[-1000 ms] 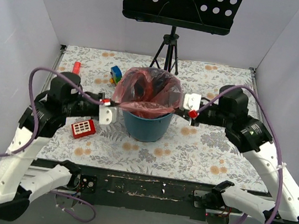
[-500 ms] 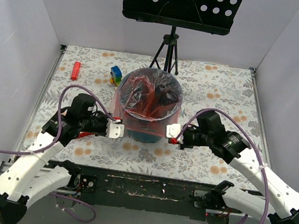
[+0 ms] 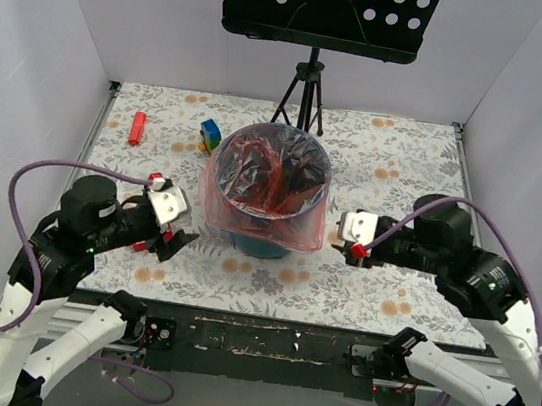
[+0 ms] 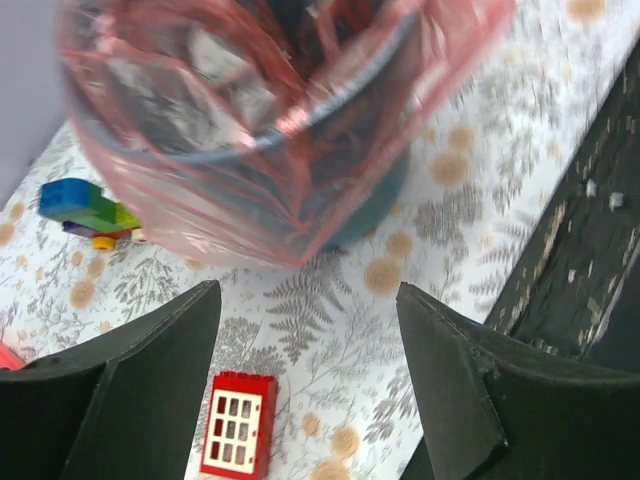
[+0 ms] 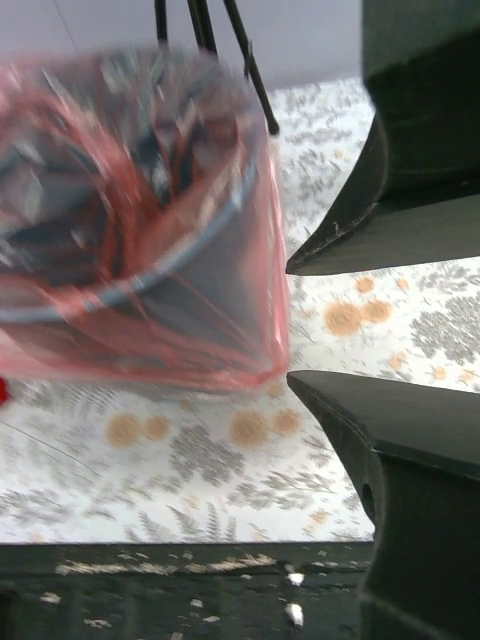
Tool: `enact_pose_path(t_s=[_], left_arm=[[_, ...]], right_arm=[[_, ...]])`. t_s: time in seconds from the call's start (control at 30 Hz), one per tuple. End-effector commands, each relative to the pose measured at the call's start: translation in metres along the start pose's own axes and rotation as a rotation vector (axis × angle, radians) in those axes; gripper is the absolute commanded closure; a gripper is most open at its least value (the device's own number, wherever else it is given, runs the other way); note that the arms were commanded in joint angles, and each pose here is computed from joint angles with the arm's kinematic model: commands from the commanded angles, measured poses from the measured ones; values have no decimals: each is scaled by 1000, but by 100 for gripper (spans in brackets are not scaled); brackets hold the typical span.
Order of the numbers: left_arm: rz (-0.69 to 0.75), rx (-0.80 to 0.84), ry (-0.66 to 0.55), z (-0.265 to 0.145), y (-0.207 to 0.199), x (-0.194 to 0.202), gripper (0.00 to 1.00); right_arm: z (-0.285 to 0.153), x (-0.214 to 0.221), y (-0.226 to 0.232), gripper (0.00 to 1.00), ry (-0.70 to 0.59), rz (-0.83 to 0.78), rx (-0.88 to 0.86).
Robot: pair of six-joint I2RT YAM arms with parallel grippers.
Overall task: Put the trash bags into the trash bin
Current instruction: Place the trash bag in the trash bin.
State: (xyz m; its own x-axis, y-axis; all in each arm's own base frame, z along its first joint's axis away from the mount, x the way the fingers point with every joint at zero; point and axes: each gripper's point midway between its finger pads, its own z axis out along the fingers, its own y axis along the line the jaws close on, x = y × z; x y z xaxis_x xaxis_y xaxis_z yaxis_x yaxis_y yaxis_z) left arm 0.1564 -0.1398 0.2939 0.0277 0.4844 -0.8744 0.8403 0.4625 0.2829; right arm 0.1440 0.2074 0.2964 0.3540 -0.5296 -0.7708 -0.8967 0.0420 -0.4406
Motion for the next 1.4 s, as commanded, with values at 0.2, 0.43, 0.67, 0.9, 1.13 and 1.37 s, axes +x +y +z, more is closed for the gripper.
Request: enact_pose_path(t_s=[0.2, 0.43, 0.67, 0.9, 1.13, 1.37], left_arm=[[-508, -374, -66, 30, 95, -22, 40], [-752, -368, -144, 39, 118, -15, 50], [-858, -101, -191, 72, 68, 19, 51], [-891, -10, -232, 94, 64, 36, 49], [-876, 2, -252, 96, 68, 31, 48], [-831, -80, -205, 80, 77, 24, 43]], right_arm=[[60, -92, -101, 74, -104, 34, -14], [137, -35, -92, 89, 87, -13, -293], [187, 31, -59, 91, 211, 34, -479], [220, 61, -40, 65, 217, 22, -489], [230, 63, -38, 65, 226, 88, -475], [185, 13, -71, 54, 211, 39, -373]])
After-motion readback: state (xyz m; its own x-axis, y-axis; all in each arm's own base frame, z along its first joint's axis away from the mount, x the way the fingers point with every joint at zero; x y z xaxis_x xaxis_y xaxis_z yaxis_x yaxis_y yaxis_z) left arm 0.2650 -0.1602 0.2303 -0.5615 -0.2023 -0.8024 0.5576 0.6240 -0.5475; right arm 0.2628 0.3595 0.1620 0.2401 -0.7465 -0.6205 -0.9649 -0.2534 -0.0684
